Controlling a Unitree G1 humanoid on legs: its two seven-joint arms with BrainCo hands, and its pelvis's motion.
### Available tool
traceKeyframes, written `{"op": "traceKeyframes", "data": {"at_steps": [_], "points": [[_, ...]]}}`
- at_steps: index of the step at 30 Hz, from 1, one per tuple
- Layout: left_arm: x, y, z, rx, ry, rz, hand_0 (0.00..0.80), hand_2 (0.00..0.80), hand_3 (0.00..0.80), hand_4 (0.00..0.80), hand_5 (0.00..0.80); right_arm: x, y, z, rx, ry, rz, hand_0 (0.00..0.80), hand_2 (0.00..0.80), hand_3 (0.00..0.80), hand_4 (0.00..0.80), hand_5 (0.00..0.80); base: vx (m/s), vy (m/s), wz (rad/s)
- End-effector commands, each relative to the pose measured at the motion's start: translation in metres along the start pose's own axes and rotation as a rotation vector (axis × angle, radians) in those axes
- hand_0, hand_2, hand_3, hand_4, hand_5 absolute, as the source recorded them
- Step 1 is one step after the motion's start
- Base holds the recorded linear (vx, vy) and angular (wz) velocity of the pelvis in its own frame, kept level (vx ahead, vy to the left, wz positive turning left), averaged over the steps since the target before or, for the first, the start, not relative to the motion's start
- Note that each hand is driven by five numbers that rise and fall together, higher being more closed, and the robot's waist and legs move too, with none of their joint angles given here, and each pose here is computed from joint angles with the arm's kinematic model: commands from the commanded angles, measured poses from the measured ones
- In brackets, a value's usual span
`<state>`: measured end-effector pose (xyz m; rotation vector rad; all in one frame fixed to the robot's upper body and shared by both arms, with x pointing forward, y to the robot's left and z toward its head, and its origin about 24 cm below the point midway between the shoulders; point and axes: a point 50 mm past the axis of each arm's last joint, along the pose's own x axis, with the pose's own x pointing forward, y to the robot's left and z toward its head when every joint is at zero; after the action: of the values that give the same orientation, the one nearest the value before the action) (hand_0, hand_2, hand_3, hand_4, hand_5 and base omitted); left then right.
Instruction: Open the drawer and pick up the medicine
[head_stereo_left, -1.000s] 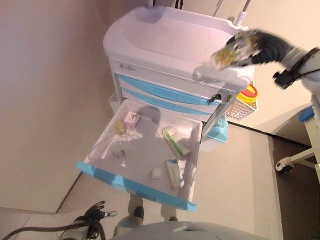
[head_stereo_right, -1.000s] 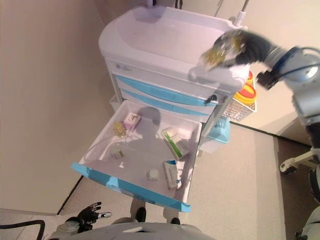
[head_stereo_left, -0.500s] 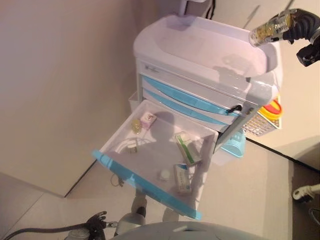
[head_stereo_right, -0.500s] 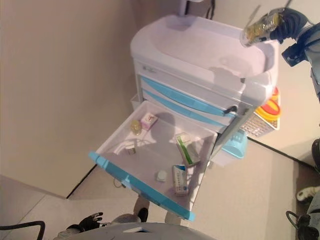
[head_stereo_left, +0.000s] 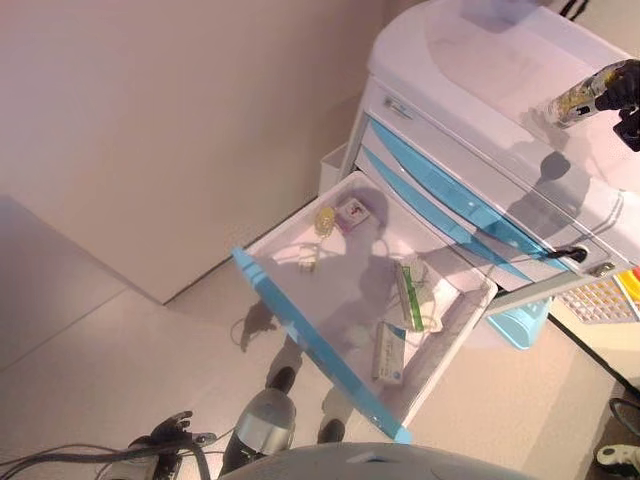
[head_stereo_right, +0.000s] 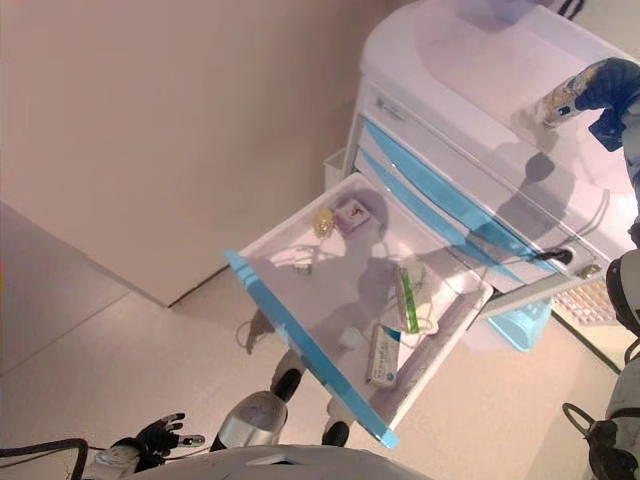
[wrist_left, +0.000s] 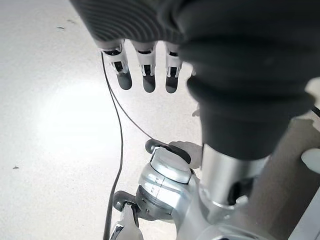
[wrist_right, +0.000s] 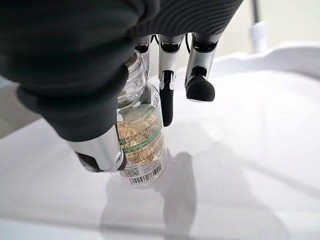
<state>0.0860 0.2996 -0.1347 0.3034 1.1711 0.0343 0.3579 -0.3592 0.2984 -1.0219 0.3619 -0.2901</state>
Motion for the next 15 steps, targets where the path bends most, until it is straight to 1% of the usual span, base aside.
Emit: {"op": "traceKeyframes", "data": {"at_steps": [1,6,15], "points": [[-0.008,0.024,-0.009,0.002,0.013,0.056,0.0,0.0,0.0,0.0,0.0,-0.012,-0.031,0.014,-0.069,0.009,-0.053,0.8,0.8,0.8,0.8,0.8,-0.006,-0.023,0.13],[-0.009,0.028,-0.003,0.006,-0.016,0.067,0.0,0.0,0.0,0.0,0.0,-0.01,-0.023,0.01,-0.102,0.038,0.028,0.8,0.8,0.8,0.8,0.8,-0.002,-0.006,0.01],[-0.01,0.03,0.004,0.003,-0.054,0.07,0.0,0.0,0.0,0.0,0.0,-0.01,-0.019,0.006,-0.125,0.048,0.084,0.8,0.8,0.8,0.8,0.8,0.0,0.0,0.0]]}}
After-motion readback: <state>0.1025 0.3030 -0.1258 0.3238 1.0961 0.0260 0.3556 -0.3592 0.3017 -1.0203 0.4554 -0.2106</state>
